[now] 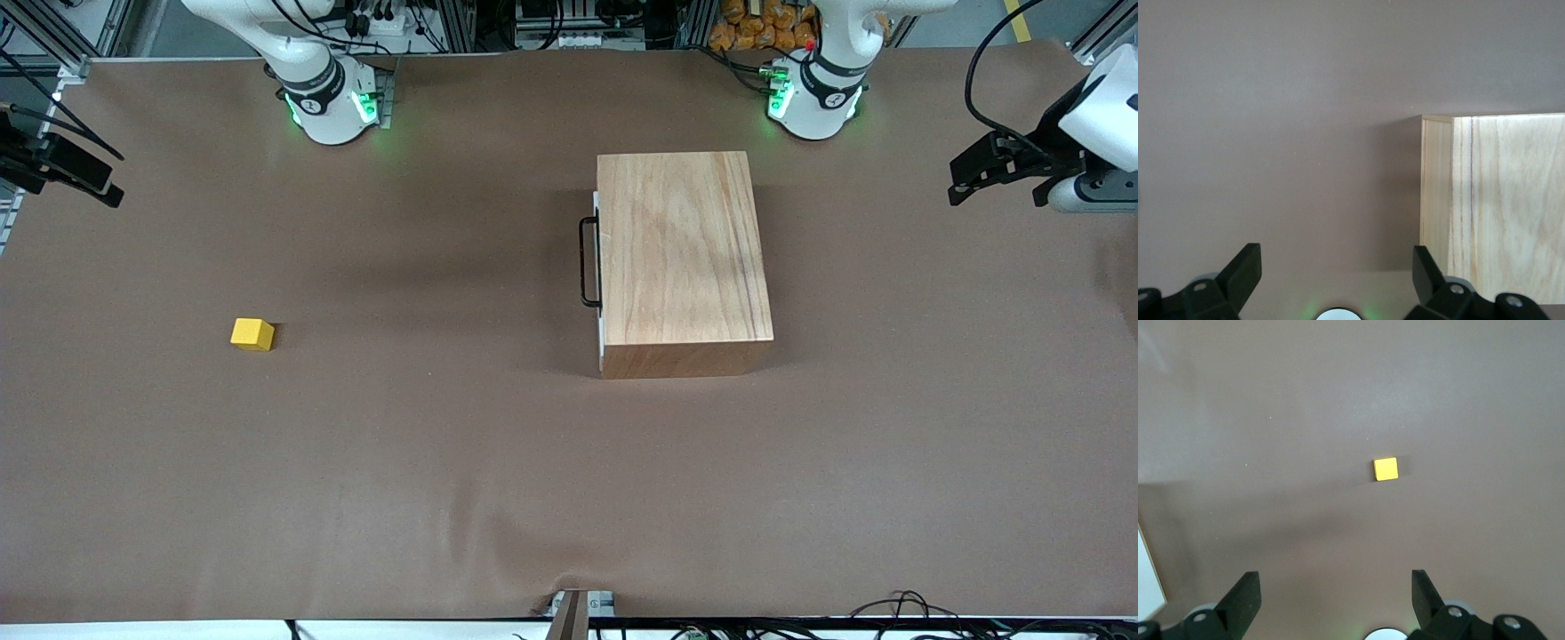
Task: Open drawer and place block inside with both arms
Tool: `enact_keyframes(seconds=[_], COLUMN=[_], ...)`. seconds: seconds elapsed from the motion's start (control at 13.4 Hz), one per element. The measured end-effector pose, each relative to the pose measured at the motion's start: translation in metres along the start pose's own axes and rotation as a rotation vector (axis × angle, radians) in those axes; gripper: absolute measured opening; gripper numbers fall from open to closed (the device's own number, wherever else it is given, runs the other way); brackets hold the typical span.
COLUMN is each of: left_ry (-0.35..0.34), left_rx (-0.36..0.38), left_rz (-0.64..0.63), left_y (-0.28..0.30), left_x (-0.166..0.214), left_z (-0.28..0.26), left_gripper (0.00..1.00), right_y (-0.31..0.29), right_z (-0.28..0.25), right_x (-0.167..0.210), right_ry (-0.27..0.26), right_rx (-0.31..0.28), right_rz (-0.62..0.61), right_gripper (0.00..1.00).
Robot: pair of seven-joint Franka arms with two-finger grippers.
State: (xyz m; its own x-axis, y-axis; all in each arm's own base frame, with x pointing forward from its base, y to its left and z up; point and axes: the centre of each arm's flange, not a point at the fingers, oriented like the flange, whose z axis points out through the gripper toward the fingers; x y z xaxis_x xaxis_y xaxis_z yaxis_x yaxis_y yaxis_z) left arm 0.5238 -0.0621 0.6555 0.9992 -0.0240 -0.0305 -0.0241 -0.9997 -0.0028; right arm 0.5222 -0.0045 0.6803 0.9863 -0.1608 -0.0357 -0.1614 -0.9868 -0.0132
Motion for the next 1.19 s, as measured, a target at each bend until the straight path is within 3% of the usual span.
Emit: enact_keyframes(seconds=[0.3, 1.19], left_ry=[0.000, -0.009], left_rx=[0.000, 0.000], left_rz=[-0.002, -0.016], left_y=[-0.001, -0.008], left_x=[0.000, 0.004], left_z=[0.000, 0.005], left_gripper=[1.00, 1.00], right_y=[0.000, 0.000], right_z=[0.000, 0.000], right_x=[0.000, 0.000], right_ry=[0.000, 0.000], right_rx=[0.000, 0.000], right_rz=[-0.065, -0.071], right_gripper=[1.00, 1.00])
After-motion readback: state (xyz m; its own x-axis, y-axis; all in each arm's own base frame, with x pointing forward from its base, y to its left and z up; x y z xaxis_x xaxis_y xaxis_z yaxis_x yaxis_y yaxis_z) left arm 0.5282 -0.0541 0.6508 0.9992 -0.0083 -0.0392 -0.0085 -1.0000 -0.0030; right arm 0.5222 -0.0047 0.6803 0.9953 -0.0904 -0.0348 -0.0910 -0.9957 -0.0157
